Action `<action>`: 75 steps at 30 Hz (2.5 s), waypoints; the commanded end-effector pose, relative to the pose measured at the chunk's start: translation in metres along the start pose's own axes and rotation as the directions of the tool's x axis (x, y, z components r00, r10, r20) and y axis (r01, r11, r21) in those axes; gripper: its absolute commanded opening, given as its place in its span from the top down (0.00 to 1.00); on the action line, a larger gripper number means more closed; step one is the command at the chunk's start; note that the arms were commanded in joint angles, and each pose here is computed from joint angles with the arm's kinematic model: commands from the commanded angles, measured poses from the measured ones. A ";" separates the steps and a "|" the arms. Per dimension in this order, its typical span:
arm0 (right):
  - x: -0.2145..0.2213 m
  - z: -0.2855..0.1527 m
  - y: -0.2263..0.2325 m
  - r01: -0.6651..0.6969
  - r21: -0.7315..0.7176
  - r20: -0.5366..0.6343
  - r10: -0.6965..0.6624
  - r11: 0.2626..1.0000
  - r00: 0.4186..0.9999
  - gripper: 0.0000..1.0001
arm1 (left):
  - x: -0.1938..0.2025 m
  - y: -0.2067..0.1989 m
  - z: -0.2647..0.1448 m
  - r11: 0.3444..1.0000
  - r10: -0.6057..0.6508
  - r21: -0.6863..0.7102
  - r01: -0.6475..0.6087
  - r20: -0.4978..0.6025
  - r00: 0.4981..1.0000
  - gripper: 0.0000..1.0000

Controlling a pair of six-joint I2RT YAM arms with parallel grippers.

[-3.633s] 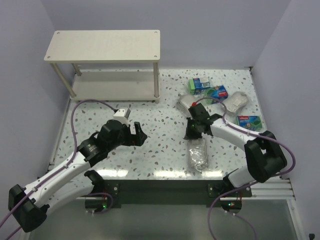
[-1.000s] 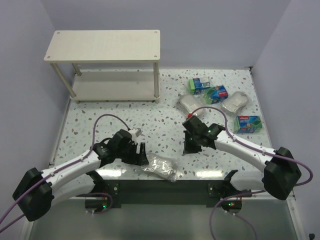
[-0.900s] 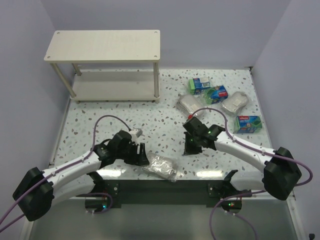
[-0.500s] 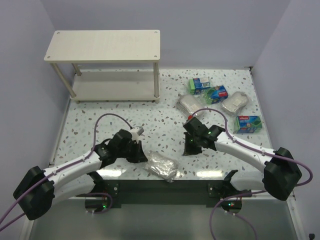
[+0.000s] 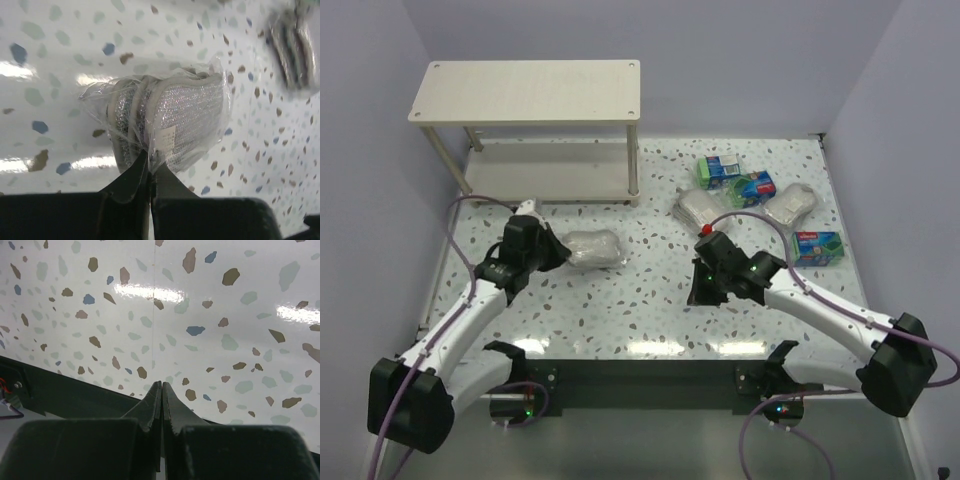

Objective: Place and organize the cleaning sponges onto the shelf

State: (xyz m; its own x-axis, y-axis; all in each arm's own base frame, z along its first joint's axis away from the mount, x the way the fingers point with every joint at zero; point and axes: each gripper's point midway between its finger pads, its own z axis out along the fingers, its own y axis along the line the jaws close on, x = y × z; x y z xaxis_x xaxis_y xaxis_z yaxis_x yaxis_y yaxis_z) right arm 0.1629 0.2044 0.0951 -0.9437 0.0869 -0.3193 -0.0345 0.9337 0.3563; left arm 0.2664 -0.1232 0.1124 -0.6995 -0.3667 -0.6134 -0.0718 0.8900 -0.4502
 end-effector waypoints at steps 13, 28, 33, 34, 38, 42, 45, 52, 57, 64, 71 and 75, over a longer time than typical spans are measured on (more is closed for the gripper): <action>-0.002 -0.022 -0.006 0.010 -0.031 0.056 -0.008 0.999 0.998 1.00 | -0.175 -0.010 -0.029 0.882 -0.470 0.295 0.367 0.491 0.734 1.00; -0.014 -0.023 -0.003 0.004 -0.042 0.092 0.000 0.999 0.996 1.00 | -0.223 -0.005 0.057 0.687 -0.722 0.399 0.607 0.465 0.512 1.00; -0.011 -0.021 -0.010 -0.002 -0.035 0.091 0.006 0.999 0.996 1.00 | -0.243 0.022 0.047 0.697 -0.690 0.352 0.624 0.564 0.453 1.00; -0.010 -0.020 -0.010 -0.004 -0.034 0.088 0.007 0.999 0.996 1.00 | -0.246 0.030 0.047 0.695 -0.687 0.342 0.632 0.575 0.444 1.00; -0.010 -0.019 -0.009 0.001 -0.046 0.083 0.002 0.999 0.997 1.00 | -0.250 0.088 0.042 0.681 -0.663 0.267 0.682 0.620 0.419 1.00; -0.012 -0.017 -0.007 0.006 -0.053 0.083 -0.002 0.999 0.997 1.00 | -0.250 0.127 0.034 0.680 -0.638 0.217 0.700 0.646 0.419 1.00; -0.011 -0.014 -0.006 0.013 -0.058 0.070 -0.009 0.998 0.998 1.00 | -0.254 0.148 0.026 0.688 -0.618 0.199 0.698 0.666 0.419 1.00; -0.013 -0.013 -0.005 0.012 -0.071 0.073 -0.007 0.997 0.997 1.00 | -0.253 0.176 0.033 0.665 -0.647 0.196 0.721 0.633 0.425 1.00; -0.011 -0.013 -0.006 0.007 -0.076 0.076 -0.001 0.997 0.997 1.00 | -0.244 0.189 0.048 0.607 -0.701 0.222 0.763 0.603 0.382 1.00; -0.010 -0.015 -0.010 0.004 -0.073 0.084 0.002 0.997 0.996 1.00 | -0.247 0.189 0.053 0.553 -0.752 0.296 0.779 0.580 0.314 1.00; -0.010 -0.016 -0.009 0.008 -0.073 0.079 -0.002 0.997 0.997 1.00 | -0.249 0.195 0.055 0.505 -0.773 0.335 0.796 0.585 0.245 1.00; -0.011 -0.017 -0.008 0.013 -0.075 0.085 -0.006 0.997 0.996 1.00 | -0.245 0.197 0.058 0.493 -0.779 0.334 0.803 0.580 0.236 0.99</action>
State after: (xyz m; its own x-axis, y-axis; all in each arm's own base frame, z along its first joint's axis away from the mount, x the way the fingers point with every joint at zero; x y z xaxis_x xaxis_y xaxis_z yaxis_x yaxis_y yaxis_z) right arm 0.1652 0.1880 0.1034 -0.9205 0.1177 -0.3725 -0.0460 0.9142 0.4025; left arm 0.4611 0.1192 0.1248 0.2573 -0.9462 -0.1965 -0.4210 0.0732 -0.9041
